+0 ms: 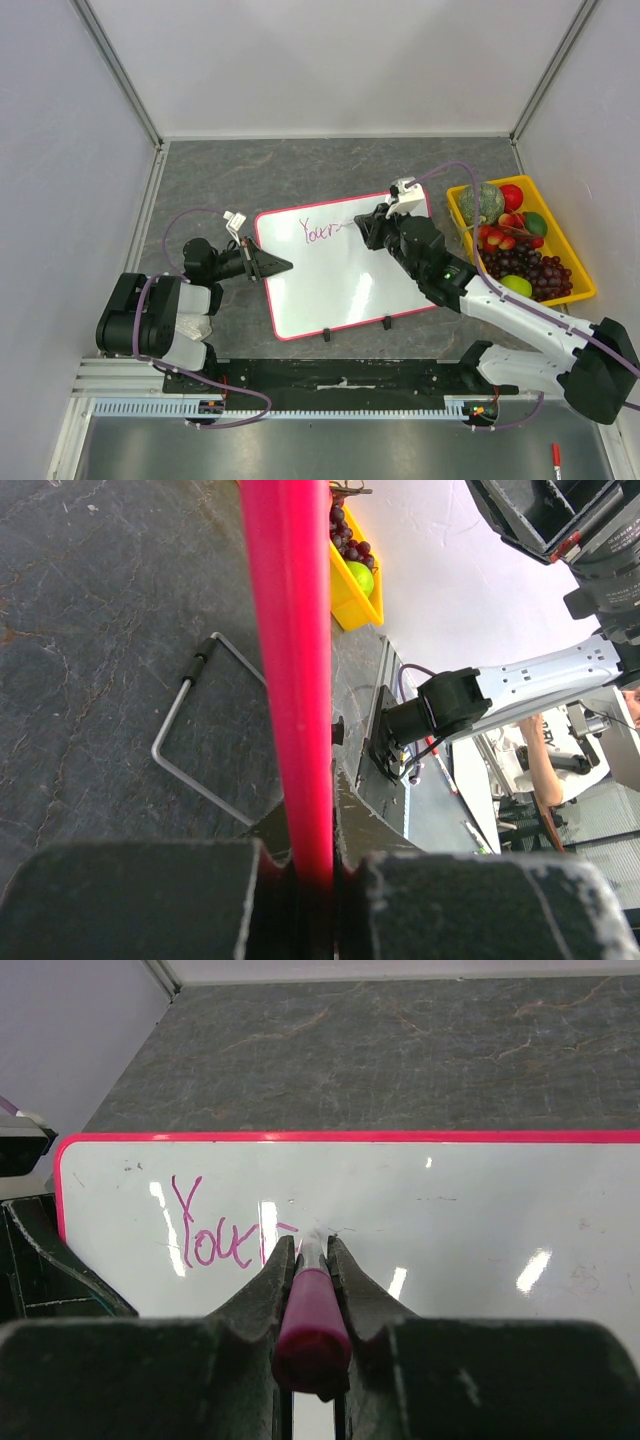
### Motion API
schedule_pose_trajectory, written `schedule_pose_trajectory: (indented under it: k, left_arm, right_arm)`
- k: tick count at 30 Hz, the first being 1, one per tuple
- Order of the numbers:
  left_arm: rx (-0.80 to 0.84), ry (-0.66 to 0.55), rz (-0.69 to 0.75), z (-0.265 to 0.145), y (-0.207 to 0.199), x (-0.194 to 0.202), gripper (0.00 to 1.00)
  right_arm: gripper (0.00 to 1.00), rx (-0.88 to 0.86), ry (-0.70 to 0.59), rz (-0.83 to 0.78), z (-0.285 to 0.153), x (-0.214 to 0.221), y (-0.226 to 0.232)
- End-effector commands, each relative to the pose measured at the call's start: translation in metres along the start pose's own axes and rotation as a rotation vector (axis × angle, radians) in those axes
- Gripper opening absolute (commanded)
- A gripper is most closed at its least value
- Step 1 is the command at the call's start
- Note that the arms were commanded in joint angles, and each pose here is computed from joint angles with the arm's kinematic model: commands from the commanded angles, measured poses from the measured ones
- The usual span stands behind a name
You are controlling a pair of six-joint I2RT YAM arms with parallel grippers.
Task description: Write a sentence on the whiteboard
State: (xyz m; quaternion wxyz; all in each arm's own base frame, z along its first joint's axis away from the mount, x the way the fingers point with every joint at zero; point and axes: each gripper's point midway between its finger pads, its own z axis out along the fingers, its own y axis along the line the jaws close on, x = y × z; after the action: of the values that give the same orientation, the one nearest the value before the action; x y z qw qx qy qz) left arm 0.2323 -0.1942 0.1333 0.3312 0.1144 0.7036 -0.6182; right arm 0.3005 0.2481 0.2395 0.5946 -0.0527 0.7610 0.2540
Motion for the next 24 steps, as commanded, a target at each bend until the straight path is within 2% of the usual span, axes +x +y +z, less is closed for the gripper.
schedule_pose_trajectory:
  k: [1, 10, 24]
  left_arm:
    - [-0.016, 0.002, 0.064, 0.000, 0.009, 0.005, 0.02]
    - [-0.015, 0.001, 0.066, 0.000, 0.009, 0.005, 0.02]
    - [-0.015, 0.003, 0.063, 0.000, 0.009, 0.005, 0.02]
  right_arm:
    - [0.00, 0.037, -0.006, -0.024, 0.006, -0.008, -0.006]
    - [0.00, -0.040, 0.028, -0.018, 0.006, 0.003, 0.007]
    - [0.00, -0.057, 0.083, -0.022, -0.001, 0.023, 0.004]
